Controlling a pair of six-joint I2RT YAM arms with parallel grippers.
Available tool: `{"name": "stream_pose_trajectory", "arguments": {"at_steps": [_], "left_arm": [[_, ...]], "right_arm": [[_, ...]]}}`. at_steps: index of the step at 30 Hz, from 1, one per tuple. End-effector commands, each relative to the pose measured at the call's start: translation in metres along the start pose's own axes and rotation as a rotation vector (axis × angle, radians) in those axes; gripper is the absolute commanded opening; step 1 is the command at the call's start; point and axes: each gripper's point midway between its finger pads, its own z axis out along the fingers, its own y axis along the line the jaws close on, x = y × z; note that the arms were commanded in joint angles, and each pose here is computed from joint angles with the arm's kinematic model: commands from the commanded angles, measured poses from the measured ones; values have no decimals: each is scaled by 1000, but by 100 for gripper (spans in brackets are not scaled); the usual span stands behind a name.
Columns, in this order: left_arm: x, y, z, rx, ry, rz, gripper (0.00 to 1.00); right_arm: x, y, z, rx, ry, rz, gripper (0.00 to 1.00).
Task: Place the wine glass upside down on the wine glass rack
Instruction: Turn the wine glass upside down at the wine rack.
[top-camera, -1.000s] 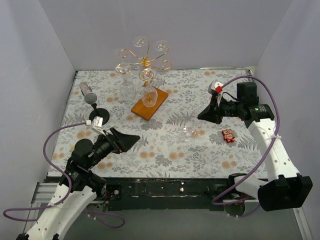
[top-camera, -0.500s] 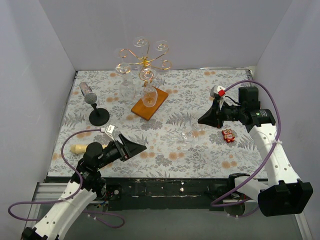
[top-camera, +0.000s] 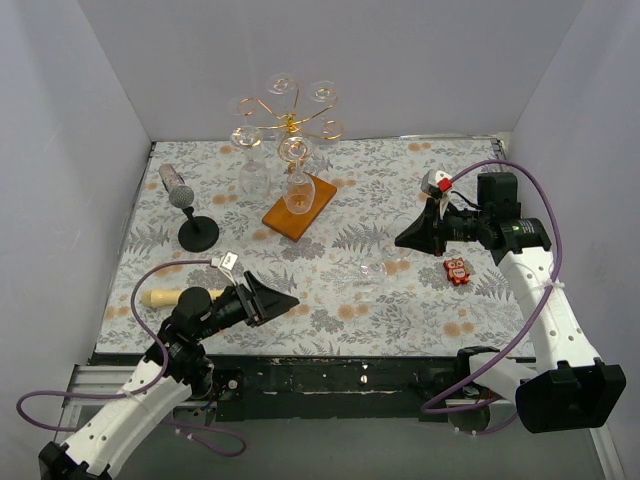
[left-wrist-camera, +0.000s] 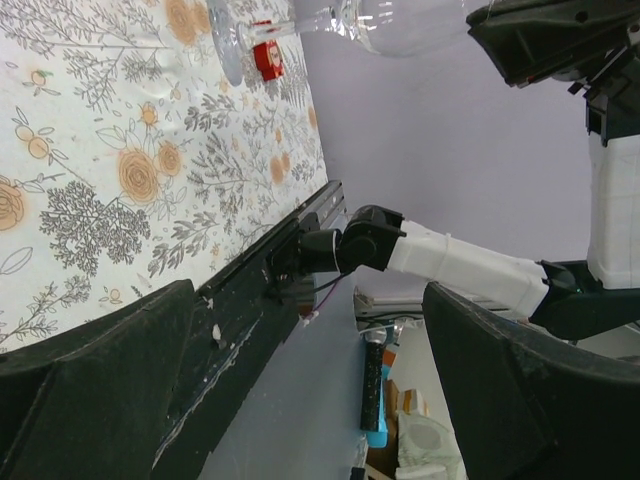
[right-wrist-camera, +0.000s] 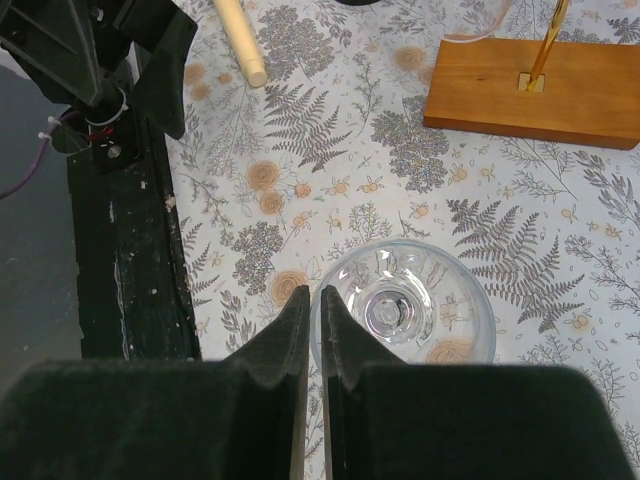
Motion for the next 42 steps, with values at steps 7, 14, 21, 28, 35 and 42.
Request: {"name": "stream_pose_trajectory", "arguments": {"at_steps": [7,14,21,28,35,42], "left_arm": [[18,-3,13,17,10,-7,98],[25,-3,21,15,17,-1,98],[34,-2,28,4,20,8,98],[44,-2,34,2,30,20,98],[51,0,40,-5,34,32,98],[49,0,45,-17,16,50,98]], "right_arm": [[-17,9,-2,-36,-61,-66,1],[-20,12,-3,-49,-70,-64,1],[-21,14,-3,-57,-74,-64,1],[-22,16,-2,-71,-81,-55,1],[-25,17,-3,-77,-83,-52,1],[-24,18,-3,-78,-77,-52,1]]}}
